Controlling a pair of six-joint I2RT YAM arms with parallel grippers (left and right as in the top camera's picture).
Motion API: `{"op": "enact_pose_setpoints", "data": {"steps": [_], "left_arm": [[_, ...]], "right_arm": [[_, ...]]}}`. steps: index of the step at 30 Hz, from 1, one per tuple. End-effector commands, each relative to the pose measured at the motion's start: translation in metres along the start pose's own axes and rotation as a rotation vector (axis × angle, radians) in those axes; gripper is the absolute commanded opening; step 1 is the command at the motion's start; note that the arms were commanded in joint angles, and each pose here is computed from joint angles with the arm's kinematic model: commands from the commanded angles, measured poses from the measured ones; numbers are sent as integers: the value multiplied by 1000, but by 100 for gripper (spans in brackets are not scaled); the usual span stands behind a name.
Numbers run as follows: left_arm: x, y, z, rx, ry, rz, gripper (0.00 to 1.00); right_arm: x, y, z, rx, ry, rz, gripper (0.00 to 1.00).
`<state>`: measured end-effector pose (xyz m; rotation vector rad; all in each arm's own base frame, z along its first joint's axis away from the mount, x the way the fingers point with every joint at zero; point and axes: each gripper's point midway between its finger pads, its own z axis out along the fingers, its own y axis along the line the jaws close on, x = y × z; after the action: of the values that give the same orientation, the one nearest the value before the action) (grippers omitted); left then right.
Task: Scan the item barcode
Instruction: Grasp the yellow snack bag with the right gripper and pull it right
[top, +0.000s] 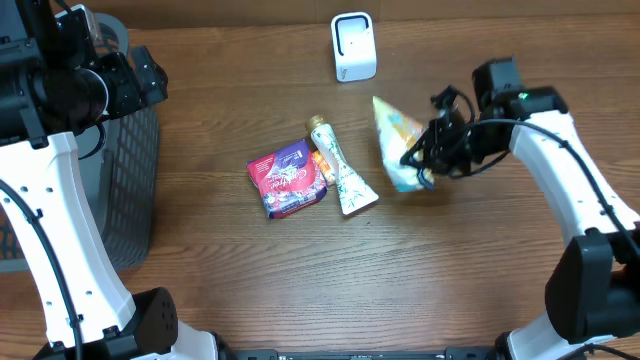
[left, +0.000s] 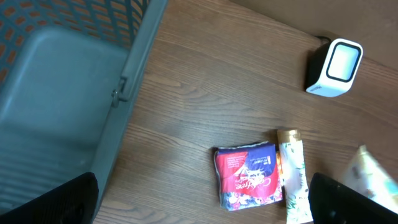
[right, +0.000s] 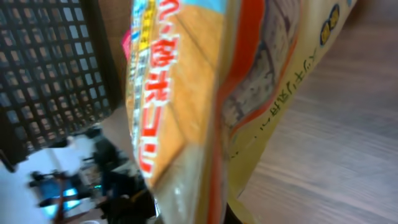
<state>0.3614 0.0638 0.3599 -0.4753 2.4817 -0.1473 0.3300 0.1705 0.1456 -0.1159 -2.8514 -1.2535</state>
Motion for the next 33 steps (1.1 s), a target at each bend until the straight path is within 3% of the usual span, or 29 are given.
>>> {"op": "enact_pose_setpoints", "data": {"steps": [1, 7, 12, 14, 17, 18, 23, 28, 31, 33], "left_arm": [[-3, -2, -5, 0, -21, 10, 100], [-3, -2, -5, 0, -21, 11, 100], [-3, -2, -5, 0, -21, 11, 100], [-3, -2, -5, 0, -21, 10, 100], [-3, -2, -5, 0, -21, 11, 100], [-3, -2, -5, 0, -21, 11, 100], [-3, -2, -5, 0, -21, 11, 100], [-3, -2, -5, 0, -21, 11, 100], [-3, -2, -5, 0, -21, 11, 100], [-3, -2, -5, 0, -21, 11, 100]], "right_arm": [[4, -3, 9, -74, 19, 148, 4], [-22, -63, -3, 92, -141, 354, 5], [-38, -129, -40, 329, -297, 446, 29], [-36, -144, -52, 364, -318, 488, 26], [-35, -135, -54, 269, -285, 456, 6], [-35, -130, -52, 243, -271, 431, 7], [-32, -119, -56, 261, -231, 305, 24], [-35, -117, -81, 439, -250, 275, 38], [-37, -110, -101, 583, -273, 239, 72], [-39, -104, -107, 665, -289, 201, 84]]}}
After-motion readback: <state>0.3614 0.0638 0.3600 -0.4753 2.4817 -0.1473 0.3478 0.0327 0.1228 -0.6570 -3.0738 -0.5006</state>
